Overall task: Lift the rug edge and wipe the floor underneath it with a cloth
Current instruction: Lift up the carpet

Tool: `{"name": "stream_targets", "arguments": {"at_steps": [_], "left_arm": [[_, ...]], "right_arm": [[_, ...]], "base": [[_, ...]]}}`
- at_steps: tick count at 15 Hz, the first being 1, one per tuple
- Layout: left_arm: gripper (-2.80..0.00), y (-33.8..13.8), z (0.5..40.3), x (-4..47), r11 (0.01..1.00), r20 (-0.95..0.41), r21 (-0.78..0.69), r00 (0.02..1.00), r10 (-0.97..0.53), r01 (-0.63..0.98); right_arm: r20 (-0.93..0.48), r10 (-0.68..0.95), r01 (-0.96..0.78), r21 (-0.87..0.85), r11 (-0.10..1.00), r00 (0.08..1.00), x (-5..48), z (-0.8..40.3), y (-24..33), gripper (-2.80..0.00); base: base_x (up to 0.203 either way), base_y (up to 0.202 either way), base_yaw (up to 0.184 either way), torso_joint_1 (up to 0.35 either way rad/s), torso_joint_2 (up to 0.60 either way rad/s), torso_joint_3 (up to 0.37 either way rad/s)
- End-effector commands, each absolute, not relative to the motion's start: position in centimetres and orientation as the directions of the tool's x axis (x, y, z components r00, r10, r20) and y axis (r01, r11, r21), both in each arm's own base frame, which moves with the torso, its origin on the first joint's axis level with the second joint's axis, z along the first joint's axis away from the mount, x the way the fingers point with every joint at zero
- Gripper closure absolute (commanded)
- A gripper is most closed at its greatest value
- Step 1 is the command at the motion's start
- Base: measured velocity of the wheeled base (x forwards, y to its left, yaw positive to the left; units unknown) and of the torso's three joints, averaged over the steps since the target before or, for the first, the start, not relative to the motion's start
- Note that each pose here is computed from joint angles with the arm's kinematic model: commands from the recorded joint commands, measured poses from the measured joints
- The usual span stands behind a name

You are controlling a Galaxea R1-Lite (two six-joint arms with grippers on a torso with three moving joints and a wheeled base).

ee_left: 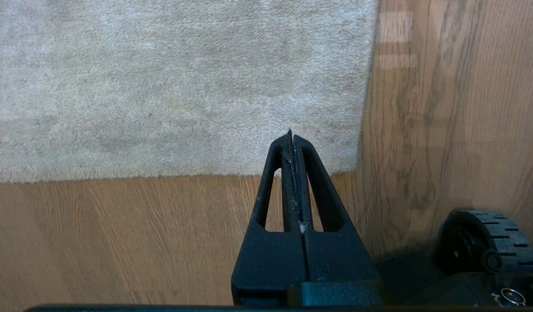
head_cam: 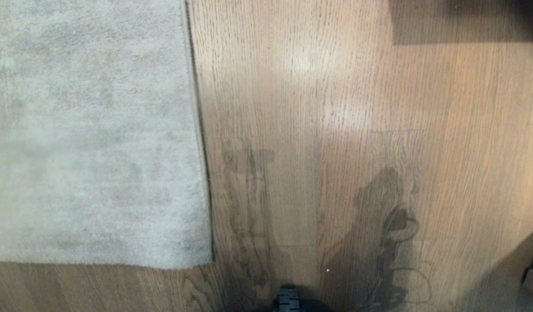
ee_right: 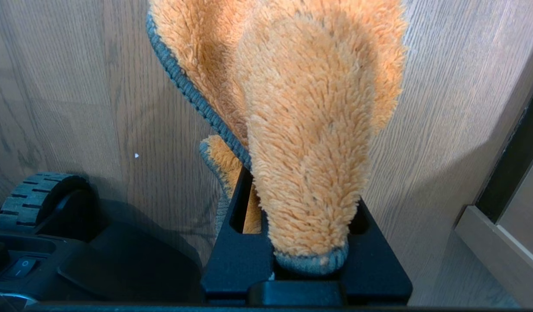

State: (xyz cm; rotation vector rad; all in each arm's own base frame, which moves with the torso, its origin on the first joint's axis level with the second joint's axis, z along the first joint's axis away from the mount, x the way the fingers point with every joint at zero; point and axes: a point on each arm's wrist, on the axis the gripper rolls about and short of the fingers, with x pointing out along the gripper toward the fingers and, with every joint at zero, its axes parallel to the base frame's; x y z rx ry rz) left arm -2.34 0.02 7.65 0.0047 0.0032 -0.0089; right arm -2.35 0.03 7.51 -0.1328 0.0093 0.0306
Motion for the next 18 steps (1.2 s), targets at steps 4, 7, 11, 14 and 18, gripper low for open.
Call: {"name": "stream_targets", "arguments": {"at_steps": [4, 7, 11, 14, 18], "left_arm": [[0.00, 0.01, 7.65, -2.34, 1.000, -0.003, 0.005, 1.000, -0.009, 0.009], [0.00, 0.01, 7.65, -2.34, 1.000, -0.003, 0.005, 1.000, -0.009, 0.009], [0.00, 0.01, 7.65, -2.34, 1.000, -0.003, 0.005, 1.000, -0.009, 0.009], [0.00, 0.01, 7.65, -2.34, 1.000, -0.003, 0.005, 1.000, -0.009, 0.009], [0.00, 0.01, 7.65, -2.34, 1.000, -0.003, 0.005, 1.000, -0.009, 0.009]], "right_arm": [[-0.017, 0.029, -0.031, -0.110, 0.993, 0.999, -2.32, 7.46, 0.03, 0.00], [-0.015, 0.026, -0.027, -0.068, 0.997, 1.000, -2.32, 7.47, 0.02, 0.00], [-0.011, 0.025, -0.025, -0.060, 0.998, 1.000, -2.32, 7.52, 0.02, 0.00], [-0.011, 0.025, -0.025, -0.060, 0.998, 1.000, -2.32, 7.52, 0.02, 0.00], [-0.011, 0.025, -0.025, -0.060, 0.998, 1.000, -2.32, 7.52, 0.02, 0.00]], "base": [[0.000, 0.000, 0.000, 0.000, 0.00, 0.000], [0.000, 0.000, 0.000, 0.000, 0.00, 0.000], [0.000, 0.000, 0.000, 0.000, 0.00, 0.000], [0.000, 0.000, 0.000, 0.000, 0.00, 0.000], [0.000, 0.000, 0.000, 0.000, 0.00, 0.000]]}}
